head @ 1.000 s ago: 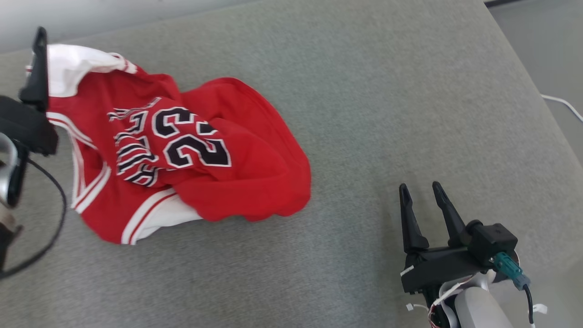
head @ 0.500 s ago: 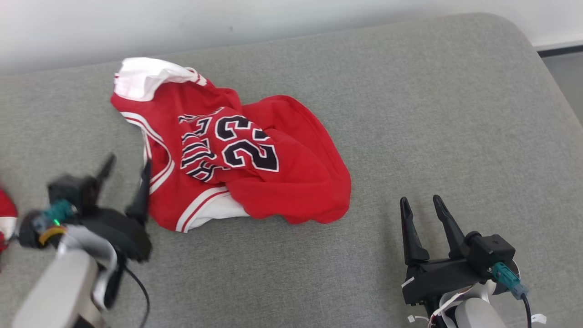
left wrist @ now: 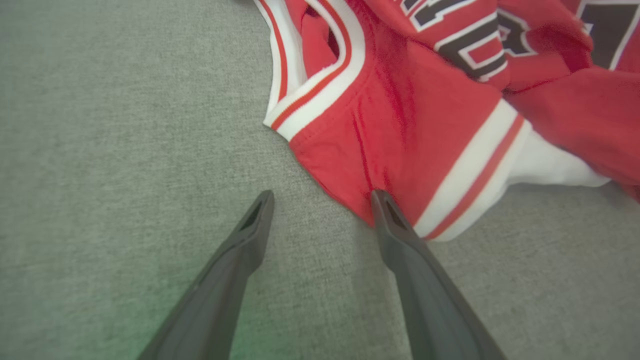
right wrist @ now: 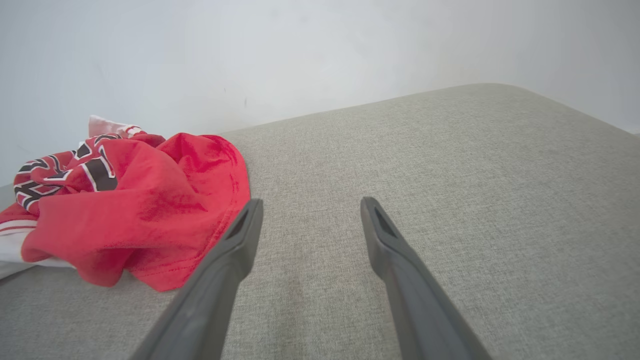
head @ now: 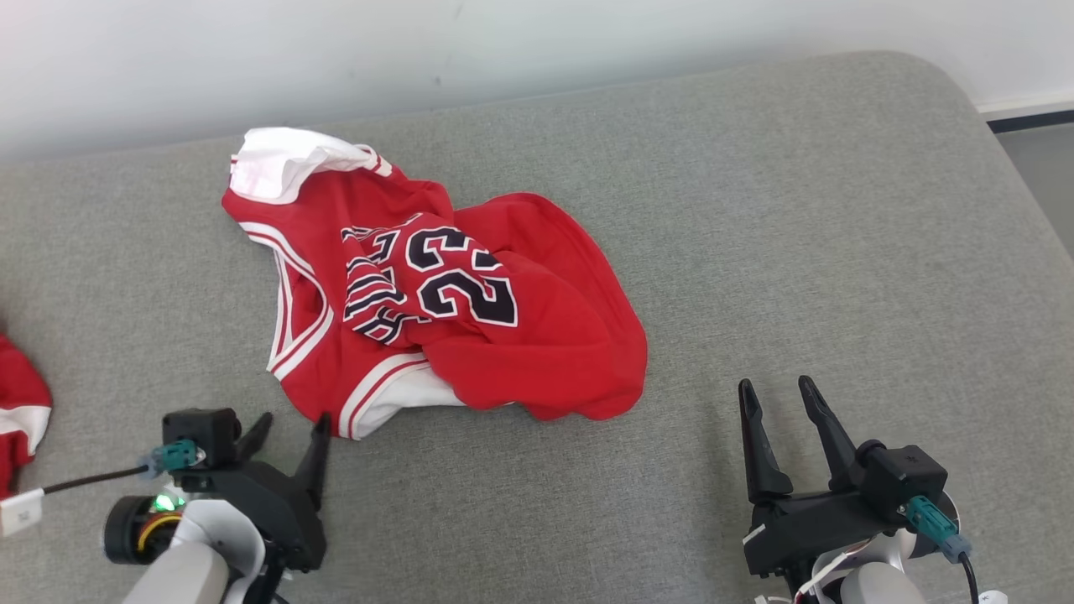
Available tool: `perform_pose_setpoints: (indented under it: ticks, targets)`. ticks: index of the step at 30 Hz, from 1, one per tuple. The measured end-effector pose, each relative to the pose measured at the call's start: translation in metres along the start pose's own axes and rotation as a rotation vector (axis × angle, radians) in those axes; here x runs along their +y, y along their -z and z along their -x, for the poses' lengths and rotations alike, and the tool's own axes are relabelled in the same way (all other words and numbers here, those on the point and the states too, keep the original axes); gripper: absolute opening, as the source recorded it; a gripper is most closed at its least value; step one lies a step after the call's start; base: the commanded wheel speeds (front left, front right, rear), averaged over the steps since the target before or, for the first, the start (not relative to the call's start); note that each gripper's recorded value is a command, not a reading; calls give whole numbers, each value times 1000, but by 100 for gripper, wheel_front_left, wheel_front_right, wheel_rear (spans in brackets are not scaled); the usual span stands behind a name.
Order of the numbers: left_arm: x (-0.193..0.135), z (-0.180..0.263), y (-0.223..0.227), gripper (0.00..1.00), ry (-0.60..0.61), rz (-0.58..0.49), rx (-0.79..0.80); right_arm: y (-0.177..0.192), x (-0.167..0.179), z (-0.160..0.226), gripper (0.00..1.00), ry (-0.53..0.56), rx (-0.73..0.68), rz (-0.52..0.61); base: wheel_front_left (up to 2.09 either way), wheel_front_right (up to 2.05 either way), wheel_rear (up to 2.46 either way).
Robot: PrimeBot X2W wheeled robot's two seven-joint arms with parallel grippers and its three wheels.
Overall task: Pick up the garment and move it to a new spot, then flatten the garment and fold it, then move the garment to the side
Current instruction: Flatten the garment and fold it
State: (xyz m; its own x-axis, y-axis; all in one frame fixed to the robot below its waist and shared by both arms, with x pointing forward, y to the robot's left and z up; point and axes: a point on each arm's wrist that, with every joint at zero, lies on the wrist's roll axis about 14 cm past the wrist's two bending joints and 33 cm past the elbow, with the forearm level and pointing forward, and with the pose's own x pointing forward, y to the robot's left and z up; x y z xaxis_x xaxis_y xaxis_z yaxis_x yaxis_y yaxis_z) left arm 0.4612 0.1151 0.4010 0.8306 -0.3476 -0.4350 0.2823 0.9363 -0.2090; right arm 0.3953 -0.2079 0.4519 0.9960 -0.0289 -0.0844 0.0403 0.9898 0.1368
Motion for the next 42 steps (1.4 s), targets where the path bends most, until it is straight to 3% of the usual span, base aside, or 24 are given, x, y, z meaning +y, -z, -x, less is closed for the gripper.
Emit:
perform_pose_setpoints:
  ticks: [9,10,11,13,27,33,42]
  targets:
    - [-24,-6,9,100,45,88,19,-4,-3,5,100,7,-9,3,0,0,0]
    - [-25,-7,8,90,47,90,15,-4,-4,6,100,11,-10,3,0,0,0]
    - [-27,-8,8,41,52,90,14,-4,-5,7,100,14,-10,4,0,0,0]
    - [-27,-10,5,0,53,86,7,-5,-7,8,100,19,-11,3,0,0,0]
    - [-20,8,-28,0,31,31,-166,-9,-8,19,100,26,-24,0,0,0,0]
    - [-10,48,-26,0,-19,15,-197,-6,0,26,100,6,-19,-12,0,0,0]
    - [-7,117,7,0,-105,112,-133,-8,18,19,100,-48,-27,-18,0,0,0]
